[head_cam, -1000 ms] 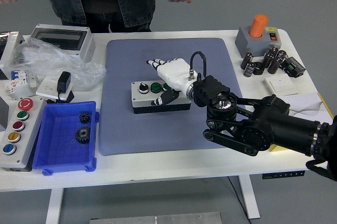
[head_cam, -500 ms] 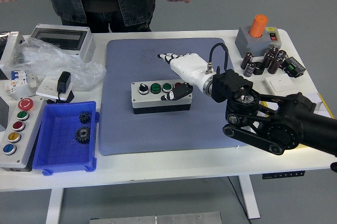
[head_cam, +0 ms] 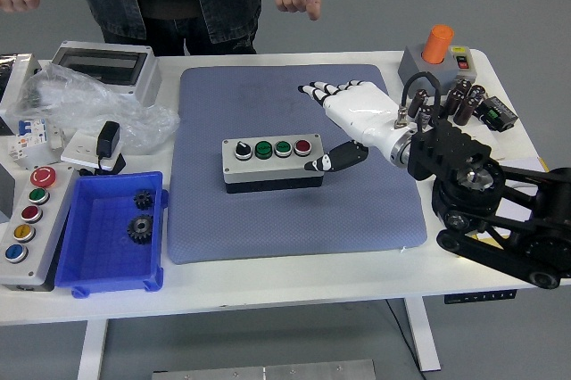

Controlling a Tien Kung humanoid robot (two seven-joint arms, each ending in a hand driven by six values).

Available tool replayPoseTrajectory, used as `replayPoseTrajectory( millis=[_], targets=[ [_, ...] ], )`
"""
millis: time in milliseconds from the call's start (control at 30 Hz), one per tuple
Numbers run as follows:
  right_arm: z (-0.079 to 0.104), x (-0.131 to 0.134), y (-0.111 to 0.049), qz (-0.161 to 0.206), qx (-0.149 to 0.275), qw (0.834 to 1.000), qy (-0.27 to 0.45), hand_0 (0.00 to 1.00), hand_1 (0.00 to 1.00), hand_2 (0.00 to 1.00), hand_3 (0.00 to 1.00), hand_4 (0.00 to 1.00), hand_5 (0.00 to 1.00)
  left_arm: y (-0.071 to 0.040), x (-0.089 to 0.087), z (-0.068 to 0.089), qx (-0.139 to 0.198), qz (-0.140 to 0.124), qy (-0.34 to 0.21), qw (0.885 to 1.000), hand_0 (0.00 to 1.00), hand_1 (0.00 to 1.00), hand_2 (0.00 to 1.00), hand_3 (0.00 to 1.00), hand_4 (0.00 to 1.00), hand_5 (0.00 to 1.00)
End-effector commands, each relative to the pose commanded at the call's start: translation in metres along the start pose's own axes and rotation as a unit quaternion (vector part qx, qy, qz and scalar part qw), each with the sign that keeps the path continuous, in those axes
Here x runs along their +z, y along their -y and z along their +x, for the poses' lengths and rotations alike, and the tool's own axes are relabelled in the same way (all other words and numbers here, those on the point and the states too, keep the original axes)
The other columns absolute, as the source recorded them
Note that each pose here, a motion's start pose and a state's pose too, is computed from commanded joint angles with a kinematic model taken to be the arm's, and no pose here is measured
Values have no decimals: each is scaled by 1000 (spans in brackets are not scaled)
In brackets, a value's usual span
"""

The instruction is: Pick up the button,place it on the desk,press the button,press the button

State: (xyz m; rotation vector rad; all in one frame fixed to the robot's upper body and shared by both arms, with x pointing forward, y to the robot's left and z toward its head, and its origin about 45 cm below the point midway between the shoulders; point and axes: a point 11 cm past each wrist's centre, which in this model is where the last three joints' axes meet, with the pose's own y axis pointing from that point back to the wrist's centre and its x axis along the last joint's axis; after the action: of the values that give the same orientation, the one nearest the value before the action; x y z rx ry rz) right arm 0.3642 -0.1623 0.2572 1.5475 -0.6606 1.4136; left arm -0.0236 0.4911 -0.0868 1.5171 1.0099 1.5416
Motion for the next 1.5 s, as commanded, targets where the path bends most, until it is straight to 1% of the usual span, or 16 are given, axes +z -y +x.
replayPoseTrajectory(
  millis=[33,200,233,433,467,600,633,967,1333,1433,1500],
  targets=[
    [-3,-2,-2,2,-8,1000,-3,614,577,482,967,512,132,0,0,0,0,0,0,1000,617,652,609,619,613,383],
    [-18,-10,-5,11,-36,999,-12,614,577,482,967,512,132,0,-2,1,1,2,1,1000,617,652,609,619,613,383],
    [-21,-11,-4,12,-40,999,-12,616,599,395,969,419,89,0,-2,1,1,1,1,1000,617,652,609,620,613,383],
    [-32,-8,0,7,-54,998,-15,616,599,395,969,419,89,0,-1,1,1,0,2,1000,617,652,609,620,613,383],
    [-33,-6,1,5,-56,998,-14,606,597,337,968,371,61,0,-1,1,1,0,2,1000,617,651,609,620,614,383],
    [-39,-2,4,-1,-64,998,-12,606,597,337,968,371,61,0,0,2,2,0,3,1000,617,651,609,620,614,383],
    [-41,-1,5,-2,-66,998,-12,591,592,312,969,346,7,0,0,2,2,-1,2,1000,617,651,609,620,614,383],
    [-56,-6,8,4,-90,996,-20,598,597,303,967,338,2,0,2,3,4,-4,1,1000,617,652,609,620,614,383],
    [-61,-15,9,17,-109,993,-43,601,590,295,960,343,2,0,3,4,7,-6,0,1000,617,652,609,621,613,383],
    [-58,-14,10,16,-108,993,-44,599,588,291,957,352,2,0,3,4,7,-7,0,1000,617,652,609,621,613,386],
    [-53,-12,10,16,-98,994,-37,599,588,291,957,352,2,0,3,4,7,-7,0,1000,617,652,609,621,613,386]
  ],
)
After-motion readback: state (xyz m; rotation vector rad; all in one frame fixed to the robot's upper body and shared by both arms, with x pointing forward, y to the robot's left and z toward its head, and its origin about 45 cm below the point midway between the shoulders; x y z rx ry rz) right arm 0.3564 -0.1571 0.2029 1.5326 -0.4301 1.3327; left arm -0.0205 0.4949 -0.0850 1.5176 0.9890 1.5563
